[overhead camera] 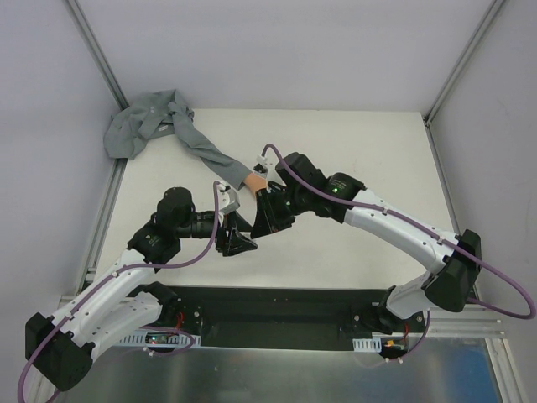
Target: Paint the nails
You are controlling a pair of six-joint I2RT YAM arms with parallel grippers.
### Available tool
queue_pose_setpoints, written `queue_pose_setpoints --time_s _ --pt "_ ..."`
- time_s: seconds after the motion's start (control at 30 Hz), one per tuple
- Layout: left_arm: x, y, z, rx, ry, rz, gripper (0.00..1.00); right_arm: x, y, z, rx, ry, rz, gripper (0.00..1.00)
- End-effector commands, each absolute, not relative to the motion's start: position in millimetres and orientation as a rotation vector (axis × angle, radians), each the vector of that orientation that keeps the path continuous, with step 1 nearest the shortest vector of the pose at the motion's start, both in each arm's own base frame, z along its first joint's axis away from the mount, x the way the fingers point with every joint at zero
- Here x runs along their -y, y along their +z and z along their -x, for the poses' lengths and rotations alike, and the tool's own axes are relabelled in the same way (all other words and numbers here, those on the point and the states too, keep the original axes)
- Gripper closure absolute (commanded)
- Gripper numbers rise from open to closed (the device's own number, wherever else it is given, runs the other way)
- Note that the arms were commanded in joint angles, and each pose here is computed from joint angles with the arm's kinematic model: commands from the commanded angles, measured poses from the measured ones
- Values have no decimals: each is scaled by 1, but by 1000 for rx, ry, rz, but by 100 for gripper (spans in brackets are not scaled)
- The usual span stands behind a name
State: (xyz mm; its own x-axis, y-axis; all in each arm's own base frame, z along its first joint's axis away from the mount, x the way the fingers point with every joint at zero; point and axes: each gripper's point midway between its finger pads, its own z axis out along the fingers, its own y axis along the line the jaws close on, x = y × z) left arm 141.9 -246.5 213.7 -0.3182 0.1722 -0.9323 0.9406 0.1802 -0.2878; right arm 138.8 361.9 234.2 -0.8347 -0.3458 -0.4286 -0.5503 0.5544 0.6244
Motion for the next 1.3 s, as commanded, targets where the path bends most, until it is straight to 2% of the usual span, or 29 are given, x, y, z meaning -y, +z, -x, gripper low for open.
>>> queue_pose_setpoints --time_s 0.0,0.07,0.2,0.53,0.57,0.63,0.67,0.8,1.0,1.03,1.13,1.17,1.27 --pt "248 221 -135 -1581 -1216 -1119 43 -362 266 -136 -2440 1208 741 99" --pt "247 221 -136 -1582 -1204 -1114 40 -361 268 -136 -2437 1206 742 99" --pt "246 222 -137 -1582 -1198 -1113 39 -358 269 -134 -2437 1202 742 99" --pt "246 223 -138 -1581 -1193 -1113 57 -356 271 -132 -2434 1207 739 99" --pt "246 223 -138 -1581 -1192 -1112 57 -356 272 -133 -2431 1208 736 99" --pt "246 223 -138 -1580 -1192 -1112 44 -356 273 -132 -2430 1207 734 99" --pt "246 223 -138 -1580 -1192 -1112 42 -355 272 -132 -2432 1204 733 99" --pt "245 222 -140 -1585 -1174 -1104 43 -354 274 -132 -2427 1205 728 99" --pt "244 221 -140 -1603 -1170 -1099 58 -353 275 -129 -2420 1215 733 99" --pt "244 221 -141 -1605 -1166 -1096 66 -353 274 -129 -2424 1216 734 99" --pt "244 223 -143 -1602 -1153 -1087 80 -356 272 -128 -2423 1219 738 99" --pt "243 224 -144 -1603 -1146 -1082 91 -355 271 -129 -2426 1213 736 99" --pt "242 224 -150 -1614 -1115 -1056 100 -355 270 -134 -2423 1171 716 97"
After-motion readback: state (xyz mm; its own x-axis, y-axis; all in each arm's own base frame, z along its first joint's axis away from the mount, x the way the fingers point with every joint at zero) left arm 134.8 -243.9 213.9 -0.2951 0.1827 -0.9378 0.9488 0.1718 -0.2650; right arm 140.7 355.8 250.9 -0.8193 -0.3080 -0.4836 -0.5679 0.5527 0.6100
